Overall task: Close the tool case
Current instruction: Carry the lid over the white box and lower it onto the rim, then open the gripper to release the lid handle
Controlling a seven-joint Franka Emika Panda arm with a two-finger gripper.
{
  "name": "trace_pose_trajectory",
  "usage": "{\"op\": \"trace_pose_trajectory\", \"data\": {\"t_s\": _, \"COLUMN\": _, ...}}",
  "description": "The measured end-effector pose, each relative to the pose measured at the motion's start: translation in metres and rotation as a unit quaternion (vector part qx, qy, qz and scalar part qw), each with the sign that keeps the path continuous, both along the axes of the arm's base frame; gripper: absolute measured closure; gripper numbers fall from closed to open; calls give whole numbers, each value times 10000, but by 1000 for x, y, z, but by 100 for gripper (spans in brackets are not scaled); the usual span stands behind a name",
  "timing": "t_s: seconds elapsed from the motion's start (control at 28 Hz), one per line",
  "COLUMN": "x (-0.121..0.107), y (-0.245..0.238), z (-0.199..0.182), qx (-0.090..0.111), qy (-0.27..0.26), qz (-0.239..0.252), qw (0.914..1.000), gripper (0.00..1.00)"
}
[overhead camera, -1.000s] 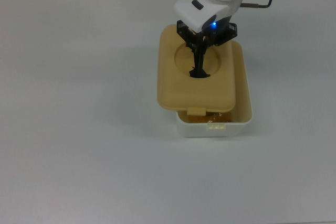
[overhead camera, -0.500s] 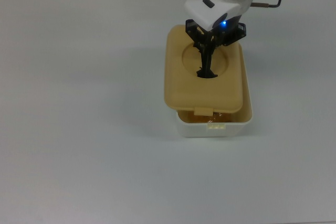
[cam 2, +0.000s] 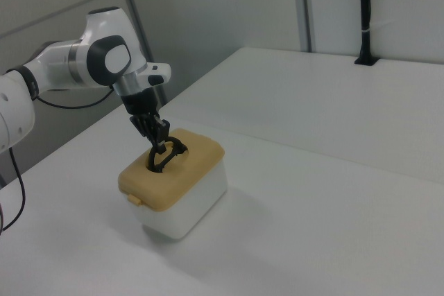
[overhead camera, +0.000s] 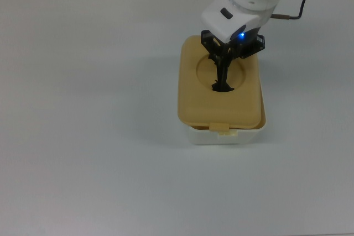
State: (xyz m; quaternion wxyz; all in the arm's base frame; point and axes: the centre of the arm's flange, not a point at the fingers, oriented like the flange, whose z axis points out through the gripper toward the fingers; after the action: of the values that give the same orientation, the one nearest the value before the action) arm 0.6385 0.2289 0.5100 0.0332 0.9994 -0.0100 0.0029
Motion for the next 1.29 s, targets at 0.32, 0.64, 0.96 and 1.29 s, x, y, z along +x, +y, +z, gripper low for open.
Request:
{"op": "trace_pose_trajectory", "data": {"t_s": 0.32, "x": 2, "y": 1, "z": -2, "qx": -4, "qy": 5, "qz": -3, "qw": 10000, "gripper": 89}}
{"op": "trace_pose_trajectory", "data": {"t_s": 0.64, "x": 5, "y": 2, "z": -10, "qx": -23, "qy": 27, "qz": -98, "qw": 9999, "gripper": 58}}
{"op": "trace_pose_trajectory", "data": {"t_s": 0.96, "x": 5, "y": 2, "z": -8, "qx": -25, "qy": 29, "qz": -75, "qw": 10000, "gripper": 20}}
{"op": "trace_pose_trajectory", "data": {"t_s": 1.29, "x": -2, "y": -4, "z": 10, "qx": -39, "qy": 99, "qz": 180, "qw": 9998, "gripper": 0}}
